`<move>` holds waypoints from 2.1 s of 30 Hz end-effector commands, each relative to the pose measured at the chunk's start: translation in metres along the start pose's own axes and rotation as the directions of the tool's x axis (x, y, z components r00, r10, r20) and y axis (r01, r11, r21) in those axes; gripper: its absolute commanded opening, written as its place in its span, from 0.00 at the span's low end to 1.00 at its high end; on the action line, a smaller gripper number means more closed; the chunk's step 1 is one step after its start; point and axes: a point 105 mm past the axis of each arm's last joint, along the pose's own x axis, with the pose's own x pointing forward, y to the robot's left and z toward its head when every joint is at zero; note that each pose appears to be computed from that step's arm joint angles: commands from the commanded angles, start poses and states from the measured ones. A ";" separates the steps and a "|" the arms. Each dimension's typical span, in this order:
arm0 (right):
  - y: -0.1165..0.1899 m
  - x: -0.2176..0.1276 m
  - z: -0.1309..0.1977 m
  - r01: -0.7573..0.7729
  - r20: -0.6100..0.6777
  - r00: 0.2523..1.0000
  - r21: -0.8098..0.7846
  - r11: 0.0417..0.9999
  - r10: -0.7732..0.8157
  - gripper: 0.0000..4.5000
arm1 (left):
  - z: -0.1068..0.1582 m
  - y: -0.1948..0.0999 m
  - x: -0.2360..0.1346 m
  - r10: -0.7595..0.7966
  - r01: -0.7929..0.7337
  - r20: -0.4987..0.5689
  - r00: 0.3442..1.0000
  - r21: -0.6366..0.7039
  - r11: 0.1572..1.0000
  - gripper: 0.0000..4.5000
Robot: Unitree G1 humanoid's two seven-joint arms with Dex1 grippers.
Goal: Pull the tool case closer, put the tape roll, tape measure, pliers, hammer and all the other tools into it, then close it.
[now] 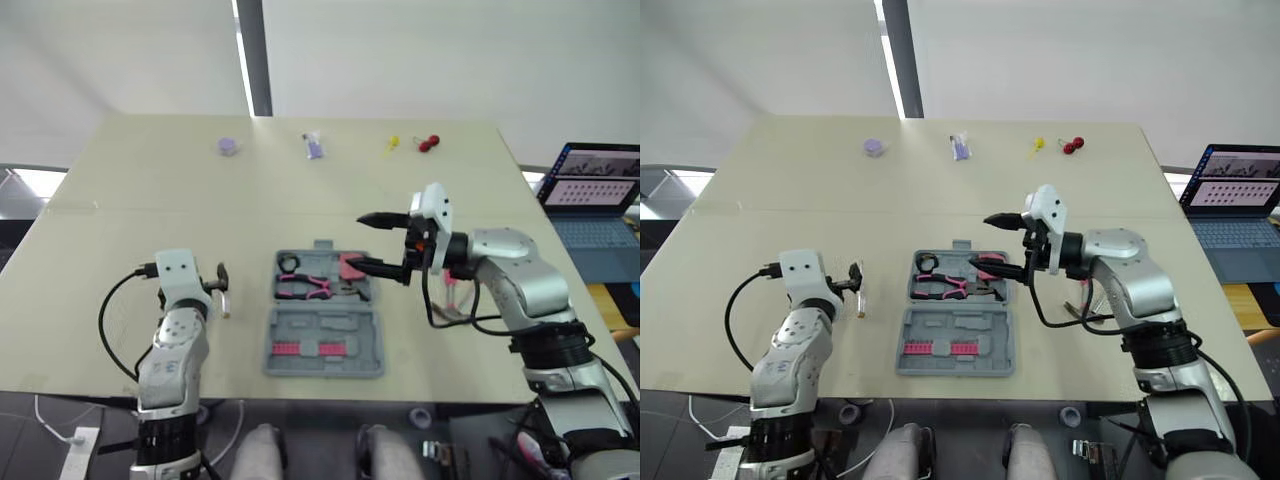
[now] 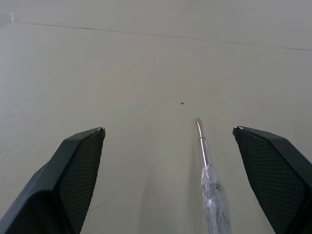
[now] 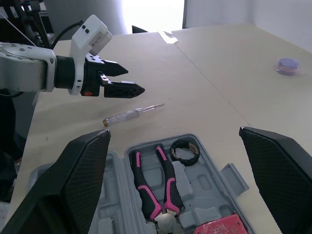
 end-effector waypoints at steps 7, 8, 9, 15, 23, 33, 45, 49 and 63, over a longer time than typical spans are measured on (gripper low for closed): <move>0.014 0.008 0.025 -0.076 0.034 0.996 -0.082 0.994 0.079 0.99 | -0.019 -0.027 0.005 -0.073 0.073 -0.060 0.995 -0.005 0.997 1.00; 0.016 0.008 0.026 -0.082 0.033 0.996 -0.085 0.993 0.085 0.99 | -0.020 -0.026 0.006 -0.069 0.069 -0.066 0.995 -0.004 0.998 1.00; 0.017 0.008 0.027 -0.087 0.031 0.995 -0.089 0.992 0.090 0.99 | -0.021 -0.026 0.007 -0.069 0.069 -0.074 0.995 -0.005 0.998 1.00; 0.020 0.007 0.029 -0.097 0.024 0.995 -0.097 0.991 0.100 0.99 | -0.028 -0.029 0.008 -0.088 0.089 -0.106 0.990 0.001 0.996 1.00; 0.020 0.007 0.029 -0.100 0.019 0.995 -0.096 0.990 0.102 0.99 | -0.039 -0.029 0.007 -0.100 0.102 -0.154 0.983 0.001 0.995 1.00; 0.019 0.006 0.027 -0.095 0.014 0.995 -0.095 0.991 0.097 0.99 | -0.047 -0.028 0.007 -0.118 0.115 -0.182 0.976 -0.026 0.993 1.00; 0.021 0.005 0.029 -0.100 0.022 0.994 -0.098 0.990 0.103 1.00 | -0.051 -0.027 0.007 -0.108 0.104 -0.195 0.975 -0.029 0.994 0.01; 0.022 0.005 0.029 -0.107 0.021 0.994 -0.096 0.990 0.109 1.00 | -0.050 -0.027 0.008 -0.111 0.108 -0.194 0.975 -0.026 0.994 0.01; 0.029 -0.008 0.026 -0.105 0.027 0.994 -0.076 0.992 0.107 1.00 | 0.026 -0.014 -0.001 -0.427 0.413 0.030 0.904 0.201 0.888 0.01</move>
